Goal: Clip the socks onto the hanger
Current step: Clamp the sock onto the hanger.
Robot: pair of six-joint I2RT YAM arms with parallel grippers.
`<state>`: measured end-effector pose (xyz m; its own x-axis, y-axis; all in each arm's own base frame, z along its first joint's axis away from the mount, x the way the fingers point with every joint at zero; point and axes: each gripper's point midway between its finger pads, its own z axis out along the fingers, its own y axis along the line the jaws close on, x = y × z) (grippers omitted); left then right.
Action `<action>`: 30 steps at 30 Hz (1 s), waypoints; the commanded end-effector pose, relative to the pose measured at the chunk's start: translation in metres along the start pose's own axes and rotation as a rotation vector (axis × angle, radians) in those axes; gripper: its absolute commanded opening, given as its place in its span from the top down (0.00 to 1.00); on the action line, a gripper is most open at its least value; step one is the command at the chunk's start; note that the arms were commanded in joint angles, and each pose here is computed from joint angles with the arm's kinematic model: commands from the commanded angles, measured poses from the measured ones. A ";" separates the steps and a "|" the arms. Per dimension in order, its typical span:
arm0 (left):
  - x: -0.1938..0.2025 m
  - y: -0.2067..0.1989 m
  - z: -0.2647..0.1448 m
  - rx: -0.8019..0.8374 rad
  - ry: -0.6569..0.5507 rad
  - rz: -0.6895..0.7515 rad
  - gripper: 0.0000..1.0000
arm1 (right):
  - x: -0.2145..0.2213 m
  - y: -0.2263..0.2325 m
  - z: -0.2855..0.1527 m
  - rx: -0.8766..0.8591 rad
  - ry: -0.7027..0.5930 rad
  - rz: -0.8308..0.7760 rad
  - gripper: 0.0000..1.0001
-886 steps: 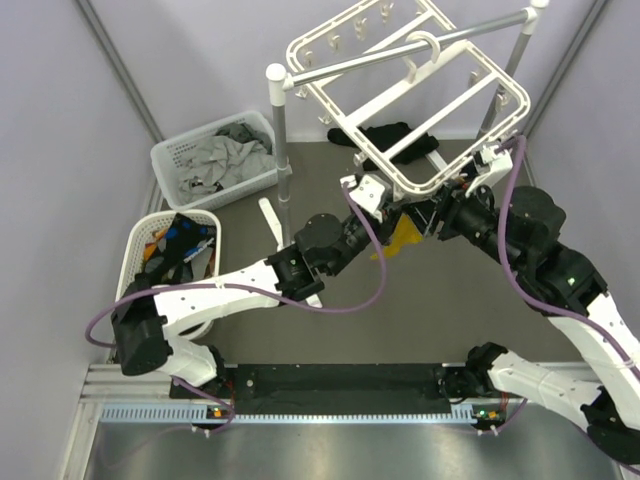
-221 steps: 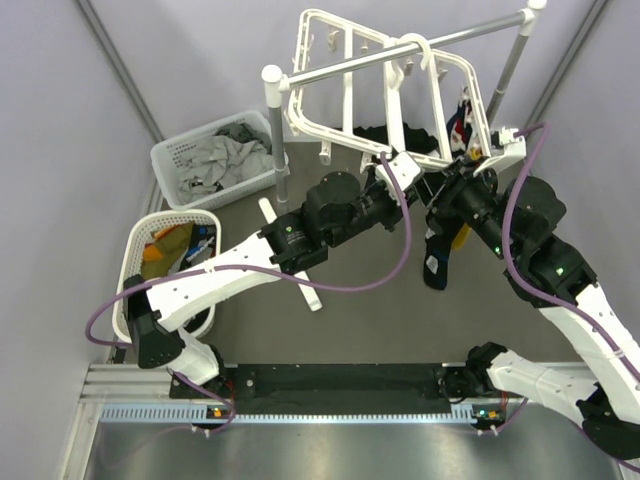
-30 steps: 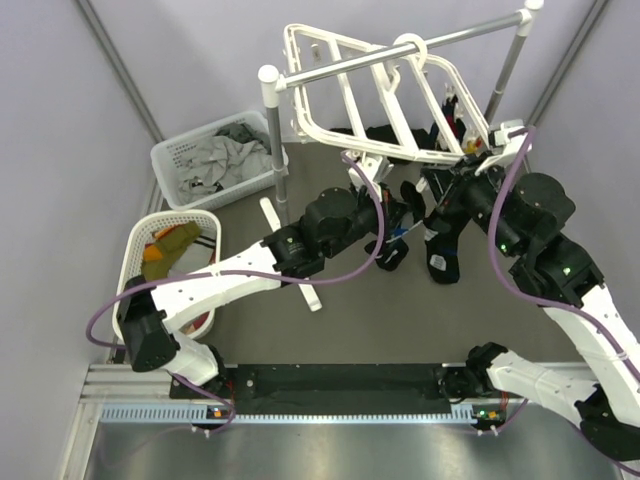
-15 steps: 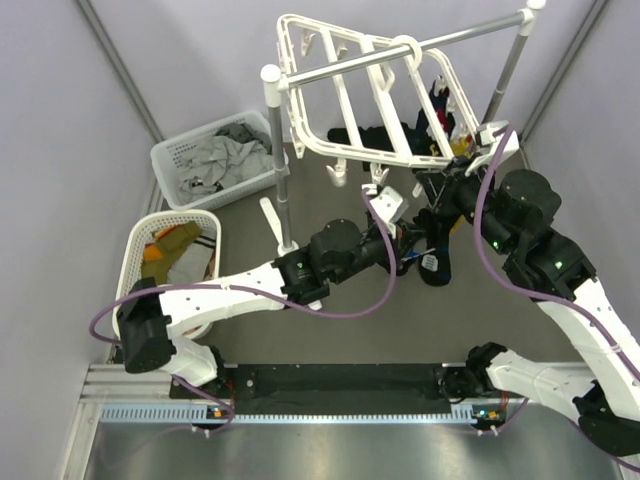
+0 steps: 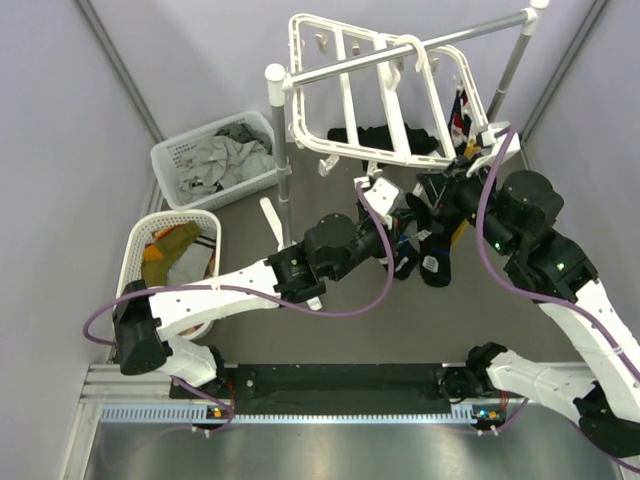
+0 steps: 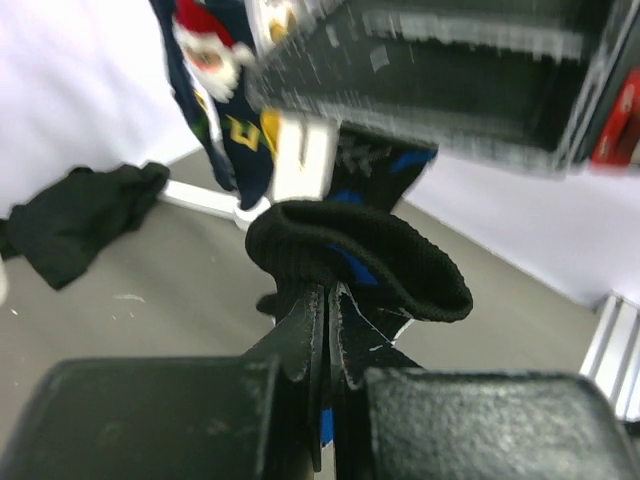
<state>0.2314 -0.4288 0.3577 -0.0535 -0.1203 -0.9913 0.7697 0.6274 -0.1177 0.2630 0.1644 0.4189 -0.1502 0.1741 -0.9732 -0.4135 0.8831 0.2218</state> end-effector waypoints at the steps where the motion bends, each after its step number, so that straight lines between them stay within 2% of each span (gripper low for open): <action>1: -0.046 0.009 -0.001 -0.060 -0.100 -0.009 1.00 | -0.021 0.006 -0.015 -0.033 -0.052 -0.012 0.91; 12: -0.029 0.018 0.002 -0.121 -0.011 -0.012 1.00 | -0.028 0.005 -0.019 -0.030 -0.076 -0.025 0.91; 22: -0.031 0.022 0.007 -0.158 0.009 -0.007 1.00 | -0.032 0.006 -0.024 -0.041 -0.092 -0.020 0.91; 30: -0.047 0.018 0.008 -0.145 -0.025 -0.050 1.00 | -0.021 0.004 -0.020 -0.037 -0.065 -0.028 0.91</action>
<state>0.2508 -0.4196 0.3615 -0.0965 -0.0655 -0.9932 0.6738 0.7301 -0.1136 0.2537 0.1574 0.4279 -0.1148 0.1683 -0.9790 -0.4265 0.8818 0.2016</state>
